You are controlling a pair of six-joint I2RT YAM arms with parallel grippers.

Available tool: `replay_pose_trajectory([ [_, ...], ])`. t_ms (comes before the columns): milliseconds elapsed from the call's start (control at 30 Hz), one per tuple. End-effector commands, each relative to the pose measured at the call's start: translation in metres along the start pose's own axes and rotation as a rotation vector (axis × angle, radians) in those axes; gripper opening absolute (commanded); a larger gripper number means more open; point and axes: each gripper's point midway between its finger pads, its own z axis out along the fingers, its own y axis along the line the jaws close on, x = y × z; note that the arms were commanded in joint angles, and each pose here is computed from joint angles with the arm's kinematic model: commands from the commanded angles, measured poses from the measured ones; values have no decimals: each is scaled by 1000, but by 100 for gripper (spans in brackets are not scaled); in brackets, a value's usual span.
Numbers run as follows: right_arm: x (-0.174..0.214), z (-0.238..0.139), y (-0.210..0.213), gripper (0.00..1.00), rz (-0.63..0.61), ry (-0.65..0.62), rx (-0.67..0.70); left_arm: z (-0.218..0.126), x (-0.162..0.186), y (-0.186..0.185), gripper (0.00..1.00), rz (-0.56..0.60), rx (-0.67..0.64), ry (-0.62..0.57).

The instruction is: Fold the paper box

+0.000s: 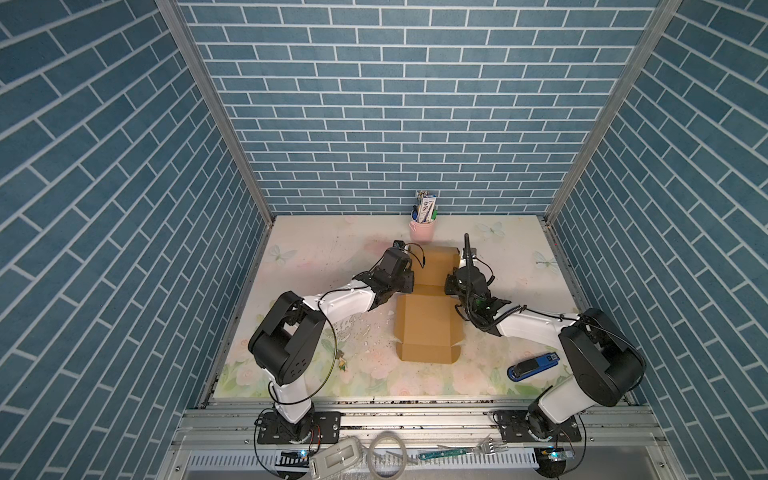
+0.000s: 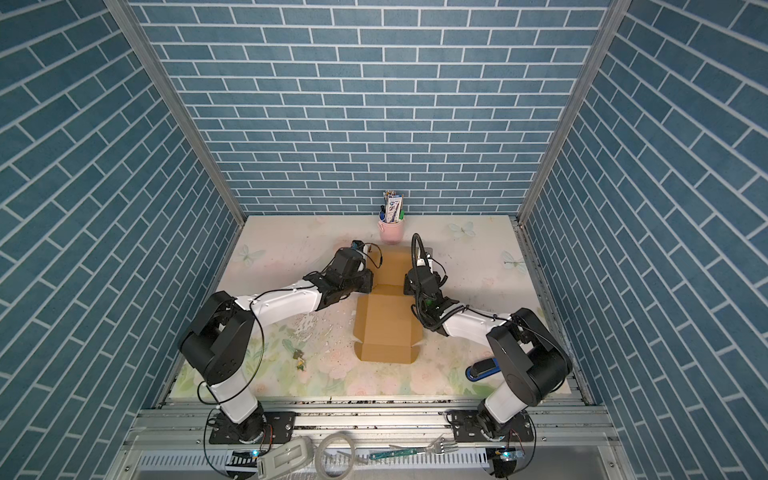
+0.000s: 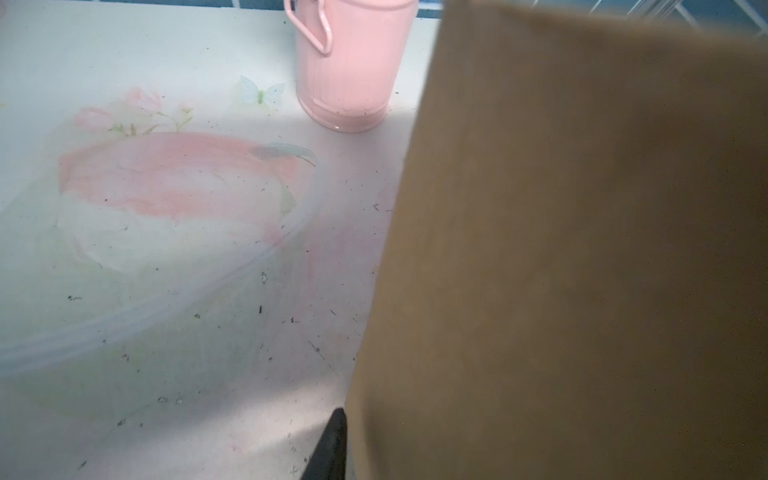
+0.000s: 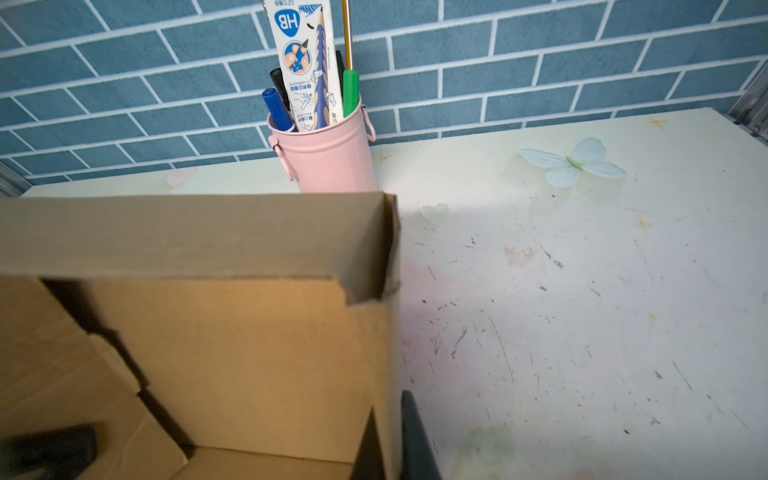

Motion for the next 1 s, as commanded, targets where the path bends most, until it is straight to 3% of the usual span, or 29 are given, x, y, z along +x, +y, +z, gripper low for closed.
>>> replay_pose_trajectory([
  [0, -7, -6, 4, 0, 58, -10, -21, -2, -13, 0, 22, 17, 19, -54],
  [233, -3, -3, 6, 0, 56, 7, -14, 0, -21, 0, 19, 17, 7, -85],
  [633, 2, 1, 5, 0, 35, 35, -1, -8, -32, -5, 27, 27, 28, -123],
  [967, 1, 2, 8, 0, 34, 41, -5, -4, -36, -5, 24, 44, 16, -123],
])
